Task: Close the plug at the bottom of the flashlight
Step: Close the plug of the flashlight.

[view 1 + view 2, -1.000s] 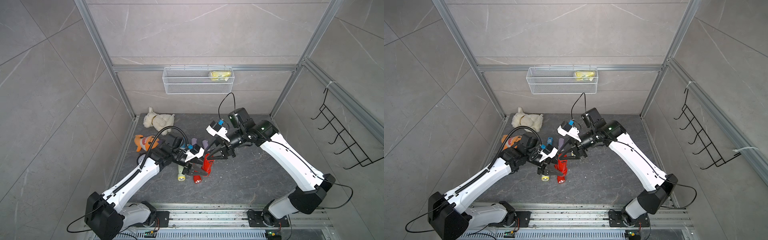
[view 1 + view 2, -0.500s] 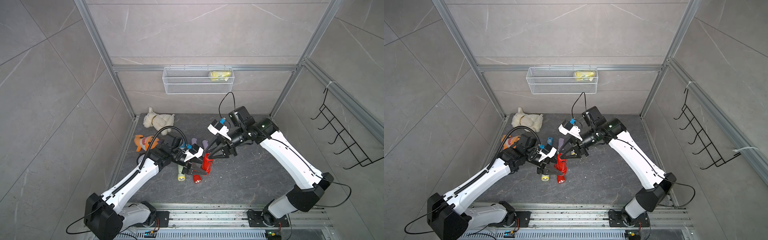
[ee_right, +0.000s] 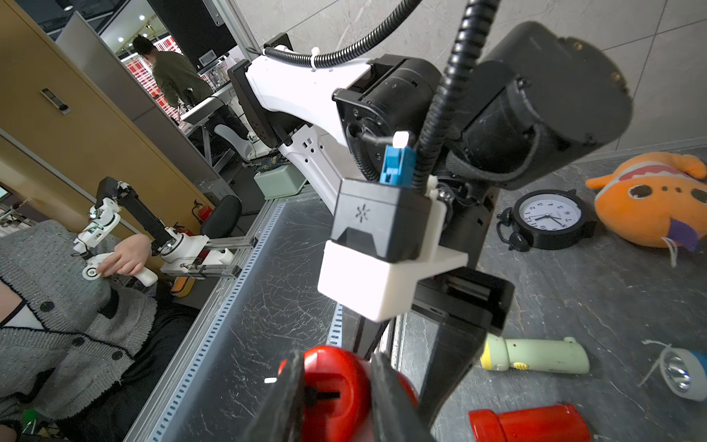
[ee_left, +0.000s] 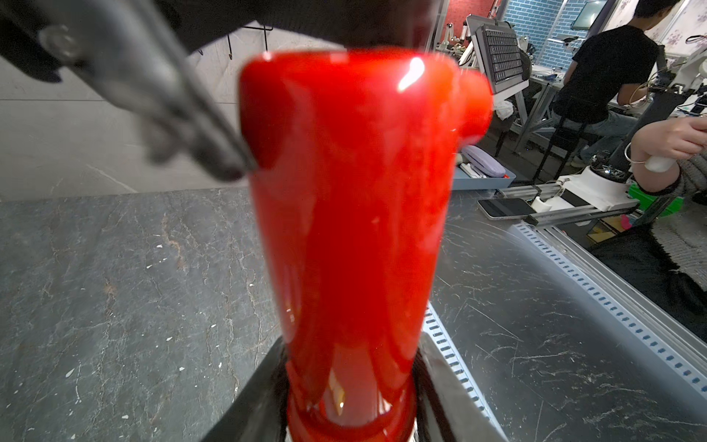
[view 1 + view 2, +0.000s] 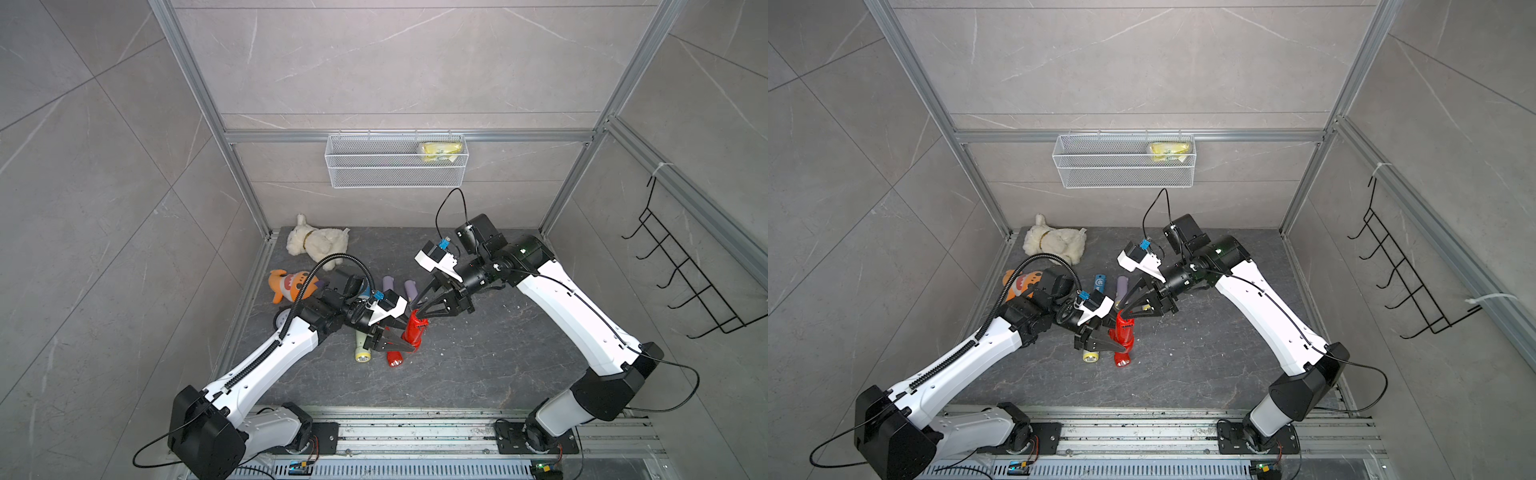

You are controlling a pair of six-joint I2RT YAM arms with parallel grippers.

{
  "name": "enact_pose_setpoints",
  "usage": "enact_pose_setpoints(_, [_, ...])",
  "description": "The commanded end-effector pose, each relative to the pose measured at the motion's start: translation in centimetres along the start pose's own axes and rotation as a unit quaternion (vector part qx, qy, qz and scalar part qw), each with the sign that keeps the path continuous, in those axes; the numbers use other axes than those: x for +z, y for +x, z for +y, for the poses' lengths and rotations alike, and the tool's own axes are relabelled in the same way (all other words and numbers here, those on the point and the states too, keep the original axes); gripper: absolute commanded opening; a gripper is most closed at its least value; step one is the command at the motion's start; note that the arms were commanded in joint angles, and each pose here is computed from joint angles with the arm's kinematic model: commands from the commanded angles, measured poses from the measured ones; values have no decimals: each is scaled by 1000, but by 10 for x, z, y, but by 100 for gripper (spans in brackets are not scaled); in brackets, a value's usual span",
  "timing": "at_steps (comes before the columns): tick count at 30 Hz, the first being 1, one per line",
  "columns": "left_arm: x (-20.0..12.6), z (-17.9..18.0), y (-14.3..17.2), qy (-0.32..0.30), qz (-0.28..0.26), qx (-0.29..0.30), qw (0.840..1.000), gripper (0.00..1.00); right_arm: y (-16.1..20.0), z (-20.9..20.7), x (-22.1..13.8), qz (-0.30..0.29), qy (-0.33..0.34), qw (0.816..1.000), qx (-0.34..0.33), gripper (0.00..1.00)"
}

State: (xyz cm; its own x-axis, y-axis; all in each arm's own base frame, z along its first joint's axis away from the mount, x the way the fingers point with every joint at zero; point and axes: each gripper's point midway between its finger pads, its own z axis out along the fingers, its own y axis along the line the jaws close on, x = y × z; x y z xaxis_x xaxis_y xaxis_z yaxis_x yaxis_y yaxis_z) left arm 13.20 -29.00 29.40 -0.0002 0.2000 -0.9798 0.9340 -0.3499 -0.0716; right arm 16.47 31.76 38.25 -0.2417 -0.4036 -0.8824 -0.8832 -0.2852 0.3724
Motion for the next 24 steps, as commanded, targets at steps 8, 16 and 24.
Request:
enact_pose_setpoints(8, [-5,-10,-18,16,-28,37,999,0,-5,-7,-3,-4,4,1000,2,17])
enact_pose_setpoints(16, [-5,-9,-17,17,-27,33,999,0,-17,-9,-10,-16,9,1000,-5,27])
enact_pose_setpoints(24, [-5,-7,-15,16,-26,30,999,0,-30,4,-20,-34,8,999,-20,39])
